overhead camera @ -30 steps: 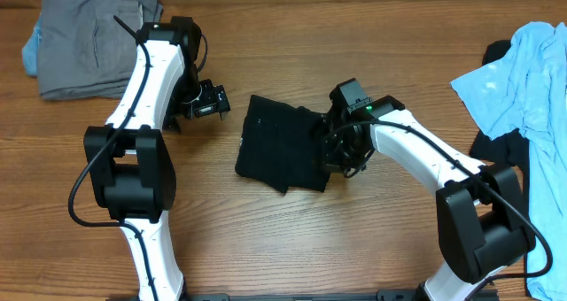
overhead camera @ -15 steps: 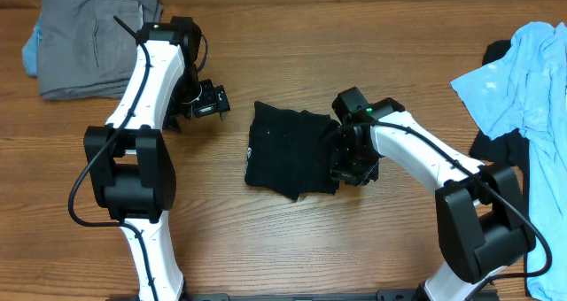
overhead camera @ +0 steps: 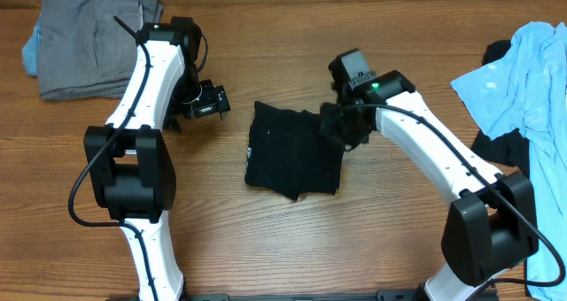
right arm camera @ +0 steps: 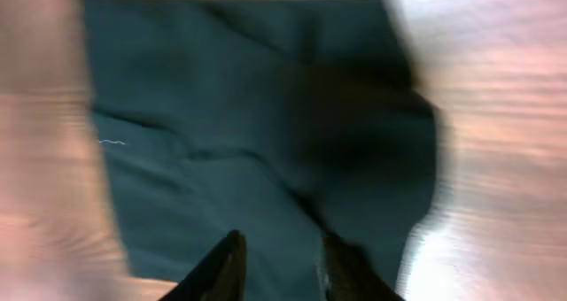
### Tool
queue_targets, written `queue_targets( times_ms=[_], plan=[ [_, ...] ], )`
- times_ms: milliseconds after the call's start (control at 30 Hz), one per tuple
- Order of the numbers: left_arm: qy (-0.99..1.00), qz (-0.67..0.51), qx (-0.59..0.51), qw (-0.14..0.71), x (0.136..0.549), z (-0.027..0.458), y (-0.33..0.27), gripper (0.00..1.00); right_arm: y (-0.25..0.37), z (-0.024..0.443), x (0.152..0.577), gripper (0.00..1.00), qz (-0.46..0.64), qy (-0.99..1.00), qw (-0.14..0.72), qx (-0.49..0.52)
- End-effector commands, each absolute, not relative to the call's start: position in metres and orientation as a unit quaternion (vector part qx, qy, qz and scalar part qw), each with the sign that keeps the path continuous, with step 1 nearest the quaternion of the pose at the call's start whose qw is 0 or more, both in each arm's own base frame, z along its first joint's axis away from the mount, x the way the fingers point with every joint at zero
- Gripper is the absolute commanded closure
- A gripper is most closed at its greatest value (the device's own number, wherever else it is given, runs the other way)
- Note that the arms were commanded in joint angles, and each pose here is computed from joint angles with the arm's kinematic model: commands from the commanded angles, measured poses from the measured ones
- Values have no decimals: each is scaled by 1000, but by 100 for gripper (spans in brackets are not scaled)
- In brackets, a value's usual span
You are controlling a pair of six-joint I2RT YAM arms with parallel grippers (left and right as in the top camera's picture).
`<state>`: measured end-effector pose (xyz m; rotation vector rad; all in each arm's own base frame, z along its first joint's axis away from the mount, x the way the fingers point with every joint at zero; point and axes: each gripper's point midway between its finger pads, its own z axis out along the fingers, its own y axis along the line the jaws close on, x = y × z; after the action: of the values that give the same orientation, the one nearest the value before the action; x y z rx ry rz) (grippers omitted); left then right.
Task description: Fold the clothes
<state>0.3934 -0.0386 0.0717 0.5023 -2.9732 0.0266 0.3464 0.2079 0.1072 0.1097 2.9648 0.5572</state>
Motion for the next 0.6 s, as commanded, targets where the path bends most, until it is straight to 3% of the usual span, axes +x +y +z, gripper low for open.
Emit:
queue_targets(
  times_ms=[0, 267, 433, 567],
  plan=[
    [-986, 8, 152, 62, 393, 71, -41, 0, 246, 138, 347, 71, 295, 951, 73, -54],
    [-986, 8, 152, 62, 393, 71, -41, 0, 269, 99, 358, 71, 350, 933, 42, -76],
    [-986, 8, 152, 61, 394, 71, -41, 0, 241, 44, 369, 71, 328, 944, -8, -28],
    [-987, 9, 152, 59, 395, 71, -42, 0, 213, 26, 369, 68, 313, 949, -33, 1]
  ],
)
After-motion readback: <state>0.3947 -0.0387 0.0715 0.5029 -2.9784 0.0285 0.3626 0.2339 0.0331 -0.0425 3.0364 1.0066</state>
